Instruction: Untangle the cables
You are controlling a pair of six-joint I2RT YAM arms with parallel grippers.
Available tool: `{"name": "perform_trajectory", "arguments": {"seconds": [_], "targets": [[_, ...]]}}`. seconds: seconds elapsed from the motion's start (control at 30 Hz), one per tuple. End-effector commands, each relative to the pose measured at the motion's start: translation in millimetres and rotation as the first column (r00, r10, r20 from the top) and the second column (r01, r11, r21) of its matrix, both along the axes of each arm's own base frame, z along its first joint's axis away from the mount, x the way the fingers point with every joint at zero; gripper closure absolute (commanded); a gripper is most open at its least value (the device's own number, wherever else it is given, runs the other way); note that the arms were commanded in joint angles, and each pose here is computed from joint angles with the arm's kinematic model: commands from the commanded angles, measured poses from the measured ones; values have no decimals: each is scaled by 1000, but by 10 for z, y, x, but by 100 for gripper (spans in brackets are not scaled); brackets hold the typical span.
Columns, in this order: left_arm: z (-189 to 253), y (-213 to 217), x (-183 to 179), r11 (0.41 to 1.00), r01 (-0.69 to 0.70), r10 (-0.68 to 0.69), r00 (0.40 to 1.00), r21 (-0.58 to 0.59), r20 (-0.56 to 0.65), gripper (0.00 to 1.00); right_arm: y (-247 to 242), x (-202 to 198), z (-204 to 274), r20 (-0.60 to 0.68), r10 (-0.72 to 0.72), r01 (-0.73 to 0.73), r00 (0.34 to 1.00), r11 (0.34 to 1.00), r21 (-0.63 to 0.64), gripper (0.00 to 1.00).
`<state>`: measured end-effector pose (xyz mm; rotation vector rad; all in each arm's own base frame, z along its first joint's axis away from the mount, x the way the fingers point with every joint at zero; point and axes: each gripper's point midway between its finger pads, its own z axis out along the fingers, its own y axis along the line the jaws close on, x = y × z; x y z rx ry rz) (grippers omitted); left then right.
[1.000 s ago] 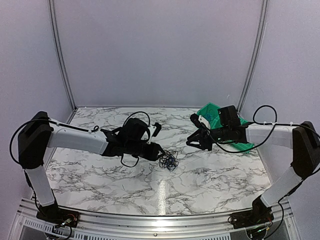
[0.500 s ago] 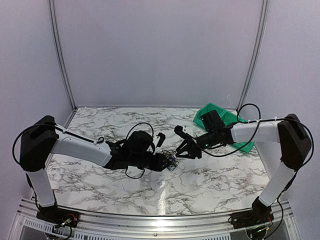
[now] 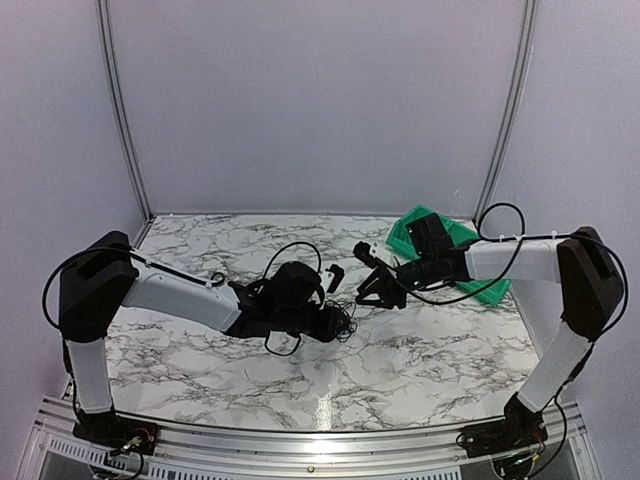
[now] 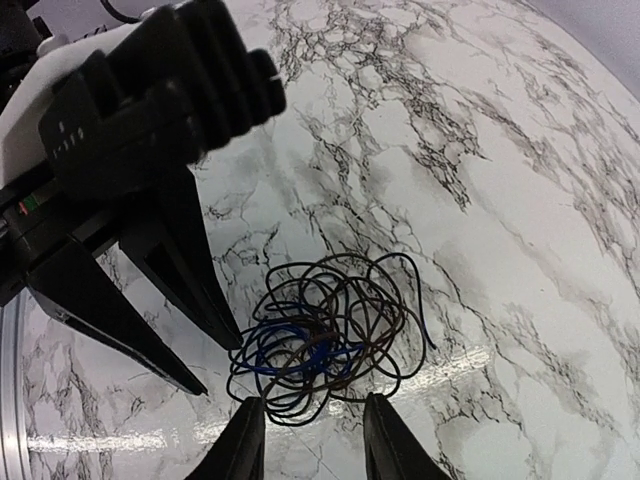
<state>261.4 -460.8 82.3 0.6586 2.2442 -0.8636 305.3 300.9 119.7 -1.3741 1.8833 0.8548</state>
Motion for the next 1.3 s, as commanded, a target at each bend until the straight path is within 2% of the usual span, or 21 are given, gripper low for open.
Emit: {"name": "perform_trajectory", "arguments": {"seconds": [0.0,0.17,0.4,0.6,0.8,0.97,1.13,1.27], "targets": [[-153,-47,75,997,15,-17,999,81,28,75,-71,136,166,26,-38,37,999,999,32,65],[-279,-21,146,990,-14,9,999,142,30,81,-121,174,192,25,-51,50,998,998,40,65],[-298,12,162,988,-30,25,999,153,34,100,-136,171,194,25,-47,46,999,998,42,66],[-90,37,143,993,-33,27,998,111,53,100,-121,131,125,-1,-29,29,1000,999,41,65],[180,118,112,997,-50,46,996,54,73,100,21,14,5,-64,34,-31,997,999,36,47],[185,138,97,997,-58,55,996,44,65,100,311,-125,-120,-60,88,-89,994,996,-9,39],[143,148,86,997,-75,74,996,29,39,100,455,32,-382,-13,15,-17,1000,990,-139,38],[137,186,85,995,-99,98,995,13,31,100,489,77,-550,-22,-14,10,1000,984,-179,48]]}}
